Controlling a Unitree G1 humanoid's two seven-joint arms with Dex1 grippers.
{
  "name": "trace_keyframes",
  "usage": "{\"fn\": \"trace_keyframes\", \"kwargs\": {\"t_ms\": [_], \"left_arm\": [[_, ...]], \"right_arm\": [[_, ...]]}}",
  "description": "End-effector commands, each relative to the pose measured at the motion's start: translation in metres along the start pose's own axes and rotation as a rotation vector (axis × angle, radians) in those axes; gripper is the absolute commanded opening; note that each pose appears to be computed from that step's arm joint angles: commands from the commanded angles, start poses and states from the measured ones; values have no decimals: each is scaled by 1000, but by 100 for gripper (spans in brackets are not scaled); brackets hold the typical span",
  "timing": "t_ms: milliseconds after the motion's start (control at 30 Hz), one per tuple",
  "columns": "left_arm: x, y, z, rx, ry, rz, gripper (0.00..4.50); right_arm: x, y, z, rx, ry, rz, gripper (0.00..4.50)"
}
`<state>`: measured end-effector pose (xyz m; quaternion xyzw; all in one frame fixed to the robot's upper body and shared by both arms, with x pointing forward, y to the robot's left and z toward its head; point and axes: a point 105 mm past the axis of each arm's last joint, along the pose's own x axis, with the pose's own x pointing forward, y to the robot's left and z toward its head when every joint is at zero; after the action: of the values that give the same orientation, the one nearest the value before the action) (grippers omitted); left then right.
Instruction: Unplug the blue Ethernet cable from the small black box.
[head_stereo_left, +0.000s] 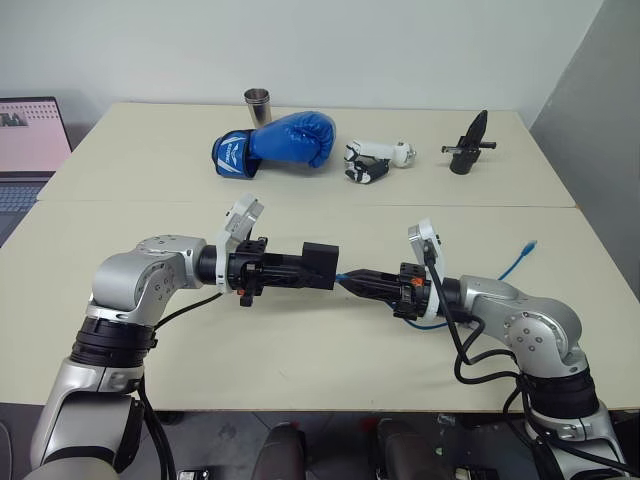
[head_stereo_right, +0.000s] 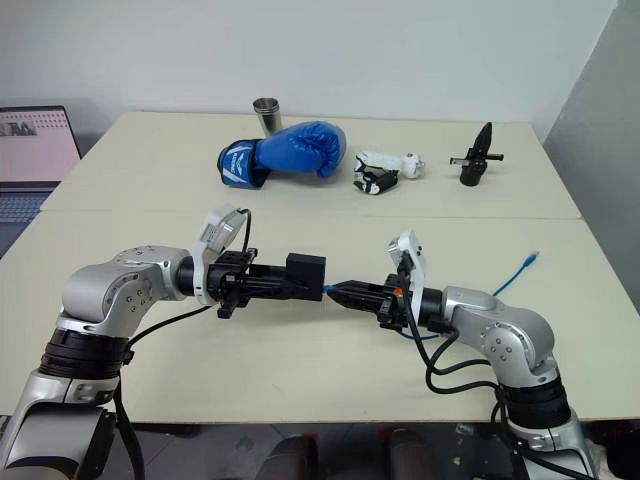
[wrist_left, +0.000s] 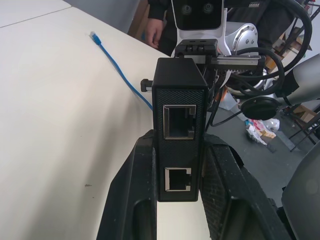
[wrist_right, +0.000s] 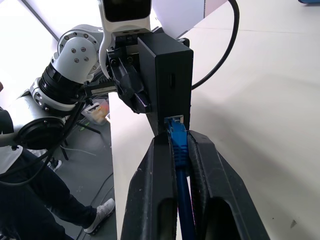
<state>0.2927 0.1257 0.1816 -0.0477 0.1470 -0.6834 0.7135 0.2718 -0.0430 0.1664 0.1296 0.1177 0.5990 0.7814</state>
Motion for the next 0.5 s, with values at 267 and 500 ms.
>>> {"fn": "trace_keyframes", "kwargs": {"t_ms": [267, 500], "left_arm": [[-17, 6, 2, 13, 14, 53, 79], [-19, 8, -2, -2, 23, 59, 79]], "right_arm": [[-14, 5, 8, -23, -14, 12, 4], [-22, 7, 9, -32, 0, 7, 3]]}}
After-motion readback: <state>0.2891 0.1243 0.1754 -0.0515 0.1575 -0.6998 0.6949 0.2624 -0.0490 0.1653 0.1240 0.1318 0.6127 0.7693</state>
